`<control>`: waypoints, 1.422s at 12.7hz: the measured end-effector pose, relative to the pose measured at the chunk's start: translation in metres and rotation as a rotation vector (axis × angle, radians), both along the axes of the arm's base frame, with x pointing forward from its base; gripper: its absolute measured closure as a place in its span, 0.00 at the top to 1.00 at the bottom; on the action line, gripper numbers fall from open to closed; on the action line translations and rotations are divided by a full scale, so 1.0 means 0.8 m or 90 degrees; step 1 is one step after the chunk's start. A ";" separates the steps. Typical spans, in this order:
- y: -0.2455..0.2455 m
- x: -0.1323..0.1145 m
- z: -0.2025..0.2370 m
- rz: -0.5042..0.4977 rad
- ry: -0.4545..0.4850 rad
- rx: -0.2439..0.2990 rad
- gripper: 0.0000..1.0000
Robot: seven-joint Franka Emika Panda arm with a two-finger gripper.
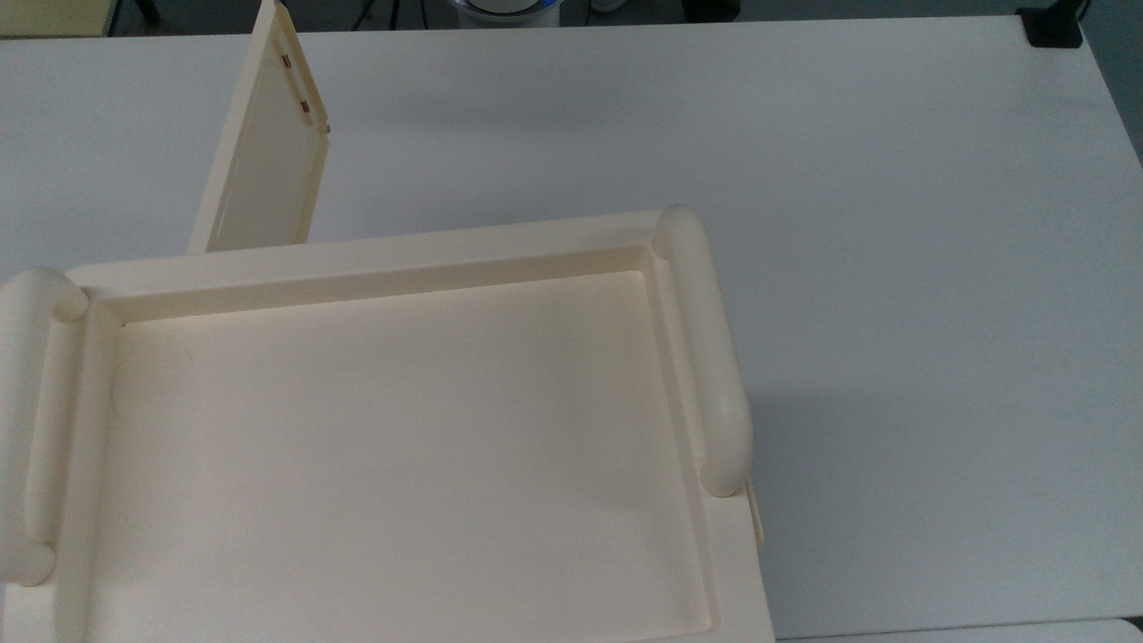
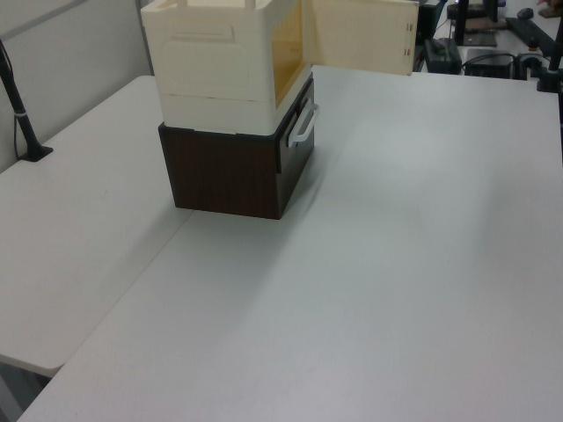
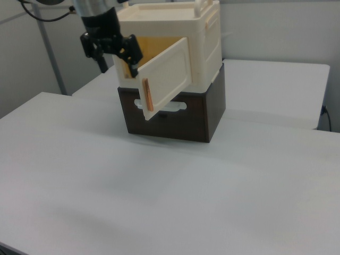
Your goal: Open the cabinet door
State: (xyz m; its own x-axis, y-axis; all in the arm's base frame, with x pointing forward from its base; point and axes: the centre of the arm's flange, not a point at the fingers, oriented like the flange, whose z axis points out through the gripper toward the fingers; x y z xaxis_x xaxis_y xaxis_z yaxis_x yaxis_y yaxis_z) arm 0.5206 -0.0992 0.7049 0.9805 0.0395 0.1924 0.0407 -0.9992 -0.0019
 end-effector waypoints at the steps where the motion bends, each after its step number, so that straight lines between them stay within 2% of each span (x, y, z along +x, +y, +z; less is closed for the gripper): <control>1: 0.026 0.006 -0.007 0.003 0.008 0.005 1.00; 4: 0.090 0.021 -0.051 0.046 0.054 0.012 1.00; 6: 0.111 0.030 -0.067 0.055 0.068 0.013 1.00; 18: 0.109 0.046 -0.094 0.050 0.090 0.008 1.00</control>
